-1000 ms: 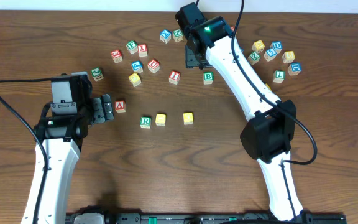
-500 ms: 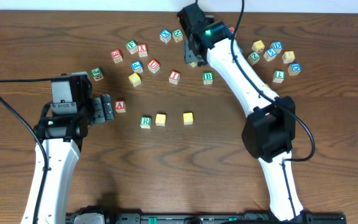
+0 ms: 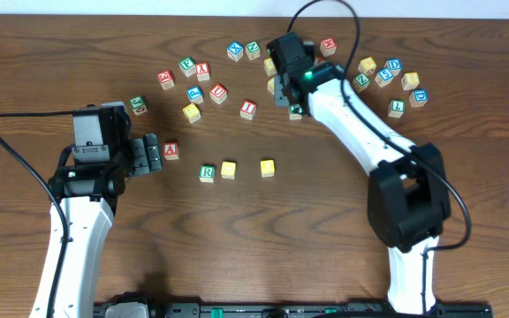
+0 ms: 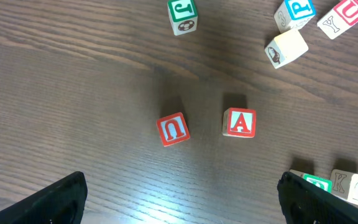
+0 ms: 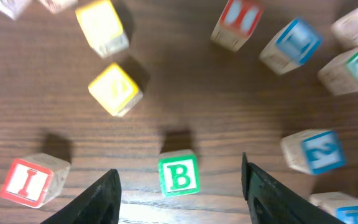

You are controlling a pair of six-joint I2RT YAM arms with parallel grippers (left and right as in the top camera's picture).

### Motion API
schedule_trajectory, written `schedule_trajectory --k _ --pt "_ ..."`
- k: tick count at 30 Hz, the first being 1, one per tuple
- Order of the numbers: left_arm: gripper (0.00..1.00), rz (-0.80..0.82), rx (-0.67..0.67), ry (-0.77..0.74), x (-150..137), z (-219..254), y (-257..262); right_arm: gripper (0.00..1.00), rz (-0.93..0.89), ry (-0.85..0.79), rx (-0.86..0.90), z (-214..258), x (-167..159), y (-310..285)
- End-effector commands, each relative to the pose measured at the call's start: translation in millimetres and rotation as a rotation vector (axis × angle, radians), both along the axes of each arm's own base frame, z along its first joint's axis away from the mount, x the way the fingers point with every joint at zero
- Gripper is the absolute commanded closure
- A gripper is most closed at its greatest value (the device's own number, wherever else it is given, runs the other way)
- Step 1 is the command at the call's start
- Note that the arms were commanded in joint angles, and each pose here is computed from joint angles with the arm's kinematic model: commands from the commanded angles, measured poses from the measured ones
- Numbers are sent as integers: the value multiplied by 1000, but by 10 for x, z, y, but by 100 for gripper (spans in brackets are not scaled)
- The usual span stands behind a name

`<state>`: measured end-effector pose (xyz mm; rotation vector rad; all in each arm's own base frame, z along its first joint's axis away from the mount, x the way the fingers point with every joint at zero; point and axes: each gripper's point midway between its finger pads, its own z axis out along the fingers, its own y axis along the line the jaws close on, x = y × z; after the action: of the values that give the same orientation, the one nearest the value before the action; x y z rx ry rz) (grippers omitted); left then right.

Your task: Spell out ROBOT

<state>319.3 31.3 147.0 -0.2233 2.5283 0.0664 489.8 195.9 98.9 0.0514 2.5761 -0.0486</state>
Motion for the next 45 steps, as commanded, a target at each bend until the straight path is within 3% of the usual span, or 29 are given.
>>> schedule_trajectory --k 1,26,33,45 --pt "4 1 6 -25 54 108 18 43 -23 -6 -17 66 9 -149" --pt "4 1 6 -25 54 108 18 46 -23 7 -7 -369 -86 -170" --pt "4 1 6 -25 54 108 18 45 20 63 57 -428 -179 -43" --pt "4 1 6 -25 54 108 18 46 18 139 25 -510 -343 -122"
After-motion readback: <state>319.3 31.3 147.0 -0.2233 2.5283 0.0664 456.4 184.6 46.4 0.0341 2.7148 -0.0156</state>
